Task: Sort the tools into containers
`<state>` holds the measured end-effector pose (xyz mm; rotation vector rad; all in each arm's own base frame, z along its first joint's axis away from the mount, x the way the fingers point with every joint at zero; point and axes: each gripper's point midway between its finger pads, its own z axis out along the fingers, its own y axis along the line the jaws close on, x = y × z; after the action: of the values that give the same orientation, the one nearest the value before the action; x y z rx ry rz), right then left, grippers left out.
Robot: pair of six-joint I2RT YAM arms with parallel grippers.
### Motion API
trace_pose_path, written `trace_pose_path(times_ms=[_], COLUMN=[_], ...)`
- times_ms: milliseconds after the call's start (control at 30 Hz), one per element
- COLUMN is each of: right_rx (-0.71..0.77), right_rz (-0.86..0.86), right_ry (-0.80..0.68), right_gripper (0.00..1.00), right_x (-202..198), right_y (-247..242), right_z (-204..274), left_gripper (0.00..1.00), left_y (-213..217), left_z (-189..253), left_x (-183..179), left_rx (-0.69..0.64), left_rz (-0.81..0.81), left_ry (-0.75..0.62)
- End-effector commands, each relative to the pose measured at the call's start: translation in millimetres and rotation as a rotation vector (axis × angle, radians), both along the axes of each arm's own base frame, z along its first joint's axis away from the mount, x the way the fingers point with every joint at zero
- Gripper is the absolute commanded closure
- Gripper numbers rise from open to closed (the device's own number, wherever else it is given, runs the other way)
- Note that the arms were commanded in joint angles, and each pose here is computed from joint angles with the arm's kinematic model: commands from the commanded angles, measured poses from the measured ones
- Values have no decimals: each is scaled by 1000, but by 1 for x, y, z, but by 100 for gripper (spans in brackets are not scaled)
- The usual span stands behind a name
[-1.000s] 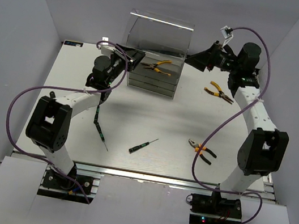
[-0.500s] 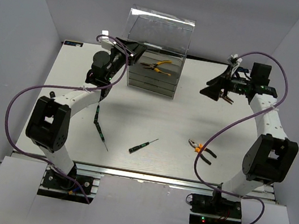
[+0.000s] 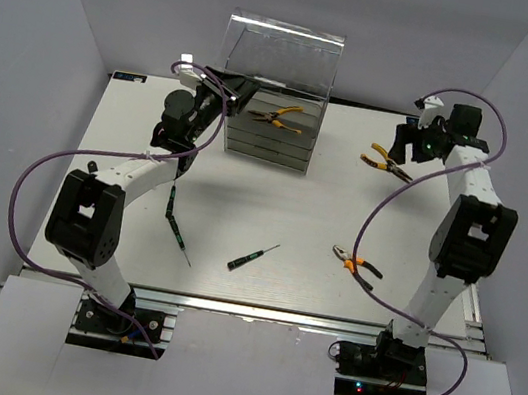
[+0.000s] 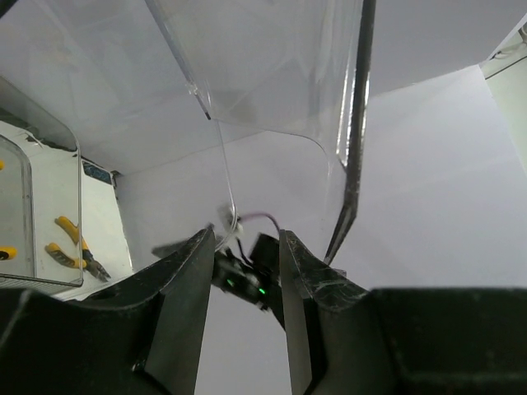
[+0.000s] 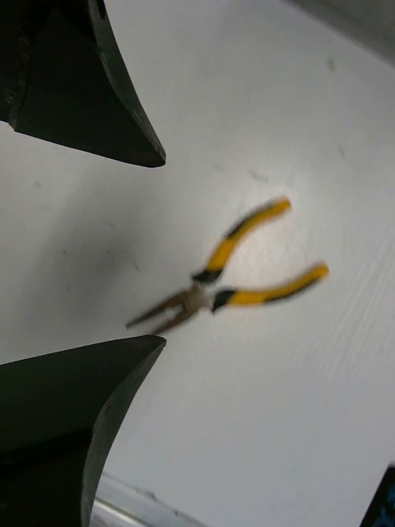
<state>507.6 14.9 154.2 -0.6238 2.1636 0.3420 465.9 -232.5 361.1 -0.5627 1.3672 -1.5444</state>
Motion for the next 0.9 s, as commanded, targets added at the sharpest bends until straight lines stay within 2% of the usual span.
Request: trace_pose_path(times_ms=[0,67,200,267,300,467,767,867], right_rx=[-100,-103,-97,-88,-88,-107,-157,-178], right_rz=[-266,-274,-267,-288,-289,-293,-263,-252], right_ry=[-2,-31,-39,-61,-35,-29,89,131], right_gripper=[11,11,12,16,19,26,32,37], right_x=[50,65,87,102,107,128,104,92], right_y=[-43,-41,-32,-31,-30,-24,-16,-17], right_z=[-6,-3,-28,-25,-43,-62,-113,-125], left_gripper=[52,52,52,52,52,52,52,52], left_y=[4,3,4,3,3,5,6,5], left_z=[55,54,57,57,59,62,57,55], left_x=[-23,-24,-25,-25,-25,-27,-27,-27], left_rx=[-25,-24,-18,-16,-12,0,5,4], left_rz=[-13,-16,-14,-19,-17,-9,-4,-7], left_ry=[-121,-118,-118,-115,-118,-117,-99,-93])
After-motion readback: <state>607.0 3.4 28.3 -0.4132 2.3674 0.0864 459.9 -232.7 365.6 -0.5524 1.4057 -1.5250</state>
